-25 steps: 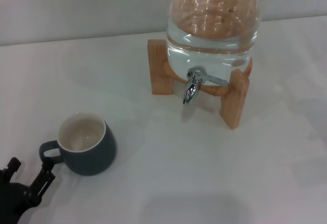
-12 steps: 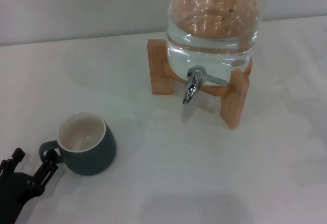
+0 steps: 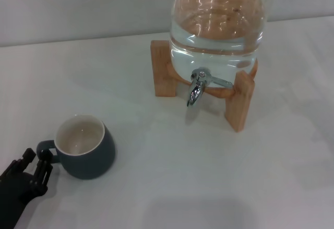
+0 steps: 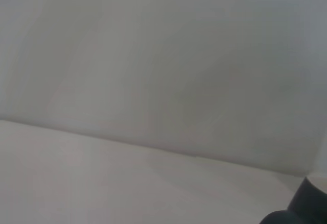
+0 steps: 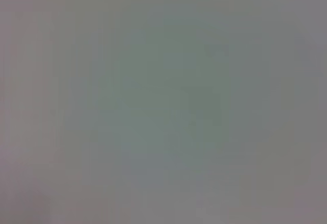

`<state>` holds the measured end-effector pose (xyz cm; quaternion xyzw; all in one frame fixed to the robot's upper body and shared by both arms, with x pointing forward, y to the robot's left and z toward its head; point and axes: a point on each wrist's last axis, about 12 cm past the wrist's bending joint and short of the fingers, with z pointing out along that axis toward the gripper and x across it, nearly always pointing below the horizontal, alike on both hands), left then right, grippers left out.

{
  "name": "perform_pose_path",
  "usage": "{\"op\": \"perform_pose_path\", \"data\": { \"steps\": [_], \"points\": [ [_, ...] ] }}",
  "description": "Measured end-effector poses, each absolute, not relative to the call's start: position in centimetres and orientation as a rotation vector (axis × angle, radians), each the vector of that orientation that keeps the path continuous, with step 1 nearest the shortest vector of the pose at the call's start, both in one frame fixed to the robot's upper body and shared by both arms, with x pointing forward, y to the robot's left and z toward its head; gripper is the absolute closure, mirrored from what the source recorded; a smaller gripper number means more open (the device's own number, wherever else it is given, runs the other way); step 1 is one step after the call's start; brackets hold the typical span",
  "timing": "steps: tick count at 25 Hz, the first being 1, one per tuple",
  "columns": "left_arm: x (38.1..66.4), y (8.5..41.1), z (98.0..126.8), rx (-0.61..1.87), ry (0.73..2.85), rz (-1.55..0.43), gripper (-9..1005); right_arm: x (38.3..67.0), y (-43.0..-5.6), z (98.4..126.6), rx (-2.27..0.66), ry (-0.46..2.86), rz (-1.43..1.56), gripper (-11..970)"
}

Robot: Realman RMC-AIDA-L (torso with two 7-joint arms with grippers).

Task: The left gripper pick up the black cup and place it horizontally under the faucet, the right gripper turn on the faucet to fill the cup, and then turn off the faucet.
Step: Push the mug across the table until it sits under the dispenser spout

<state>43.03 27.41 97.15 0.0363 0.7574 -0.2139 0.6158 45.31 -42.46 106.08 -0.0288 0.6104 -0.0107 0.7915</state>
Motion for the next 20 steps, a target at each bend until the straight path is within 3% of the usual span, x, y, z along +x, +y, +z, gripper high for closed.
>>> {"op": "perform_pose_path", "data": {
  "steps": [12,20],
  "points": [
    [44.4,27.2,97.6,0.085,1.734,-0.527,684,45.5,-42.3,106.1,-0.064,1.312,-0.020,237],
    [44.9,27.1,97.8,0.114,1.732,-0.533,724,45.4,-42.2,106.0,-0.057,1.314,-0.018,237]
  ]
}}
